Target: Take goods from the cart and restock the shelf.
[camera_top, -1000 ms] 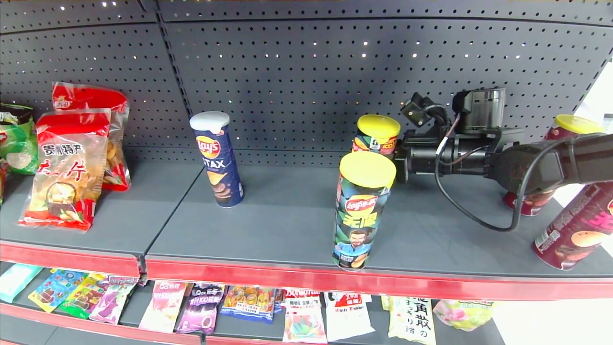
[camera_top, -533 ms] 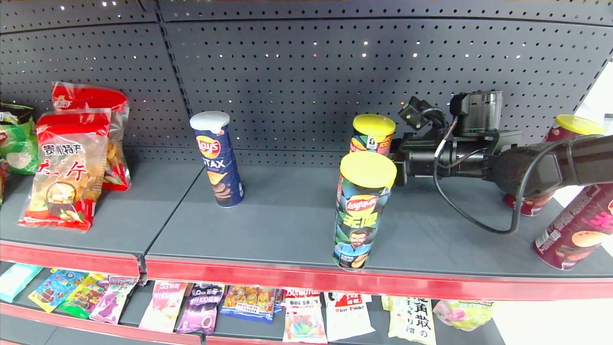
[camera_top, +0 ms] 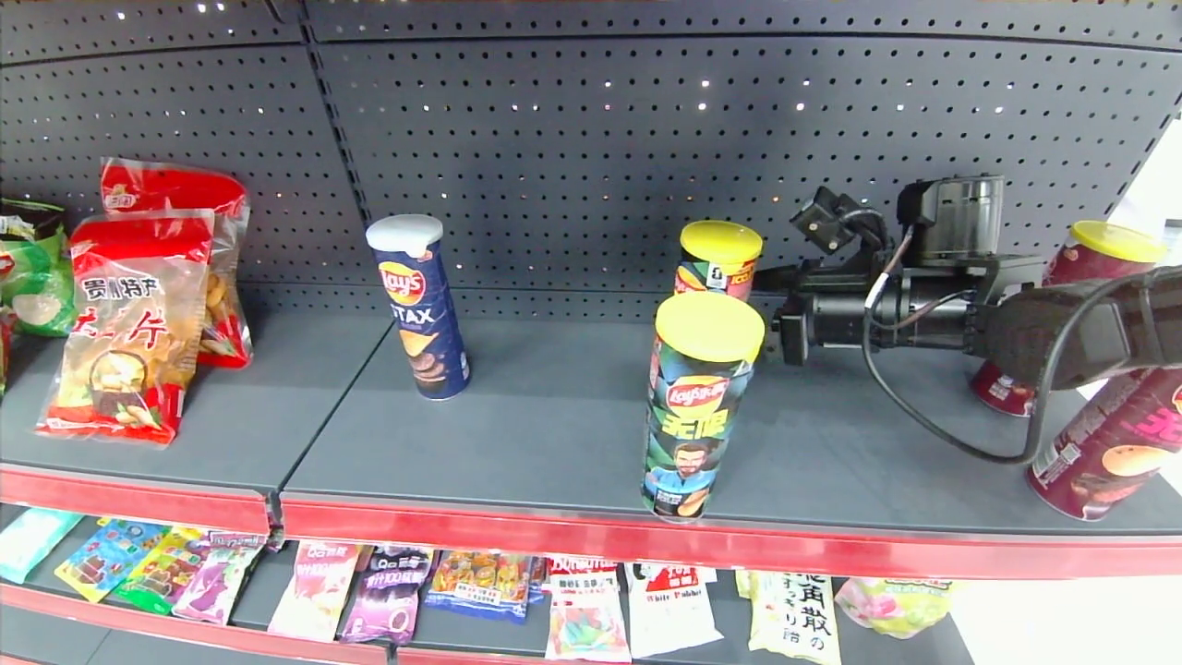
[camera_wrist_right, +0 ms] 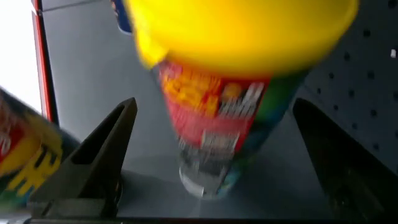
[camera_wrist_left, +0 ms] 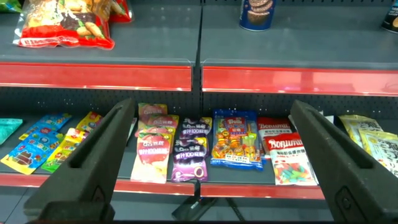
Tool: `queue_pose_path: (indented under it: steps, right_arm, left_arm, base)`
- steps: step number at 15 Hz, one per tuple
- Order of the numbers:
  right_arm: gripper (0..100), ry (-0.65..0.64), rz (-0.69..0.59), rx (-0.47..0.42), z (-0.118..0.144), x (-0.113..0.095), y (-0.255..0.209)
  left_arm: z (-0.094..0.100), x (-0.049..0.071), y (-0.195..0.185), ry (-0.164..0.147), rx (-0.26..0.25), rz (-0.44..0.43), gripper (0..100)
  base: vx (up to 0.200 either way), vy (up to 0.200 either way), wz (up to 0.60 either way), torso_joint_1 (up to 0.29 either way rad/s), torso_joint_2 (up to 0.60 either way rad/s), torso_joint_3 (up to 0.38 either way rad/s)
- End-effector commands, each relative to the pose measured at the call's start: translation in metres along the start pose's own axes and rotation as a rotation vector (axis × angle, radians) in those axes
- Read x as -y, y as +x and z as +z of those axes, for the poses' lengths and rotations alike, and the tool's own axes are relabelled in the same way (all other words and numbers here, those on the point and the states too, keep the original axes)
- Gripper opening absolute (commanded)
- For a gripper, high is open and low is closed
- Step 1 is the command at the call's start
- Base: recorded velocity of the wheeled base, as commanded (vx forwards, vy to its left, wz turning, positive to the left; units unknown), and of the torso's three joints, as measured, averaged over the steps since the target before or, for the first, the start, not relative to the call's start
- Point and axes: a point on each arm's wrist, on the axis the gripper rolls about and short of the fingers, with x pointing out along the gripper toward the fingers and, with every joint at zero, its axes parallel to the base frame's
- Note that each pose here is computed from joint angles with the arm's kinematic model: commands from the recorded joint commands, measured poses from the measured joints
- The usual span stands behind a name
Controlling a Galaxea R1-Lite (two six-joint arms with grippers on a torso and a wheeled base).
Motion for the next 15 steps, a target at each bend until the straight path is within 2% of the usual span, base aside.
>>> queue_pose_path:
  steps: [1, 9, 12, 15]
  right_arm:
    - [100, 0.008, -0.026, -0.004, 0.001, -0.005, -0.021]
    - [100, 0.082, -0.183, -0.095, -0.018, -0.017, -0.042]
    - [100, 0.106, -0.275, -0.16, -0.027, -0.025, -0.046]
    - [100, 0.115, -0.325, -0.152, -0.032, -0.031, -0.051]
  left_arm:
    - [0.0, 0.0, 0.0, 0.0, 0.0, -0.001, 100]
    - [0.0, 0.0, 0.0, 0.0, 0.0, 0.001, 100]
    - [0.0, 0.0, 0.0, 0.0, 0.0, -0.001, 100]
    - [0.0, 0.0, 0.0, 0.0, 0.0, -0.001, 100]
  base:
    - [0.0, 0.0, 0.0, 0.0, 0.0, 0.0]
    - [0.0, 0.0, 0.0, 0.0, 0.0, 0.0]
    - [0.0, 0.0, 0.0, 0.0, 0.0, 0.0]
    - [0.0, 0.0, 0.0, 0.0, 0.0, 0.0]
